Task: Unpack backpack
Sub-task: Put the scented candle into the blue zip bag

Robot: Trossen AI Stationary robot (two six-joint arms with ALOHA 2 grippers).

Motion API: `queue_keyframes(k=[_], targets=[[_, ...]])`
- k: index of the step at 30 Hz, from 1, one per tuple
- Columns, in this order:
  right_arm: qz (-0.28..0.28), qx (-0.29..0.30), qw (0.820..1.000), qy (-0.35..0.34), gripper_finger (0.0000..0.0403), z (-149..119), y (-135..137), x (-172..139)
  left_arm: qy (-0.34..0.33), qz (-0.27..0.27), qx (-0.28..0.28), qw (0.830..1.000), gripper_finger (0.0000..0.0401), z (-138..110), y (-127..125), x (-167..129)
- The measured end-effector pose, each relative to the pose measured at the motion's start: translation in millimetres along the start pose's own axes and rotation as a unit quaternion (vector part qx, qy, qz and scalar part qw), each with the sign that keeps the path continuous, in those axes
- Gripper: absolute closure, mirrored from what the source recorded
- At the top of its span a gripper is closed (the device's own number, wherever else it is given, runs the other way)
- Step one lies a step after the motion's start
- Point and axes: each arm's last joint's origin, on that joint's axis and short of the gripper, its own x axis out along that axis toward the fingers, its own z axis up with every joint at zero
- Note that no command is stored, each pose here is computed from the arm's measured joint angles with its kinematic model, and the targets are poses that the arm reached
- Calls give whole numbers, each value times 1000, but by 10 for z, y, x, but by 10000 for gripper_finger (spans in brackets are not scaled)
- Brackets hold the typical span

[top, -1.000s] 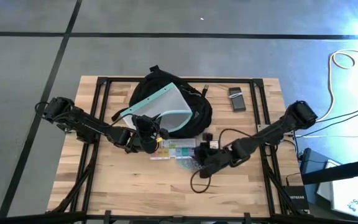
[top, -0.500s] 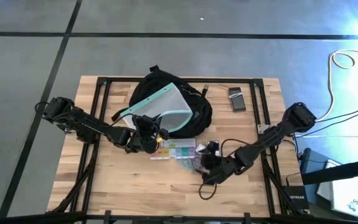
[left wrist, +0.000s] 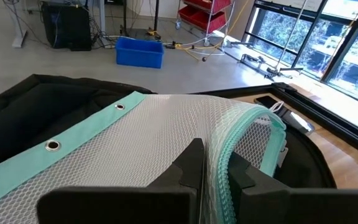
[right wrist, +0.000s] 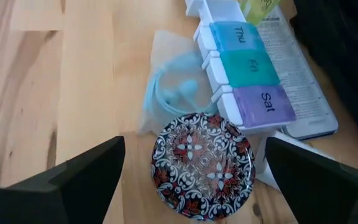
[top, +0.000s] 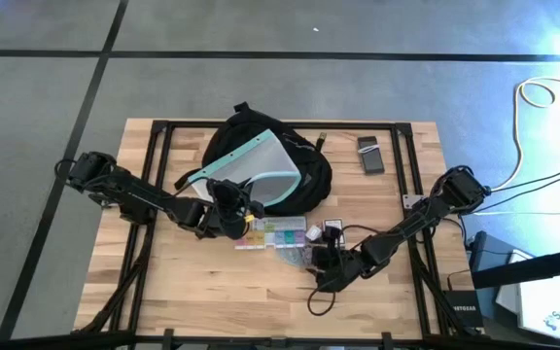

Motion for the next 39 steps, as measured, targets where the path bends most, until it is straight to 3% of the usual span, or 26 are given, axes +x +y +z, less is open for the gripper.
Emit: queue_keyframes(k=[9,16,25,39], targets=[[1,15,999,29,33,-9,-85,203,1,0,-1,1000,395,3,2,8],[44,17,997,54,33,-18,-66,205,1,0,0,1000,395,2,3,7],[36,16,998,51,34,-17,-73,206,10,-7,0,1000,395,-3,-1,8],[38,13,997,58,120,-27,-74,205,10,-7,0,1000,395,-4,-1,8]])
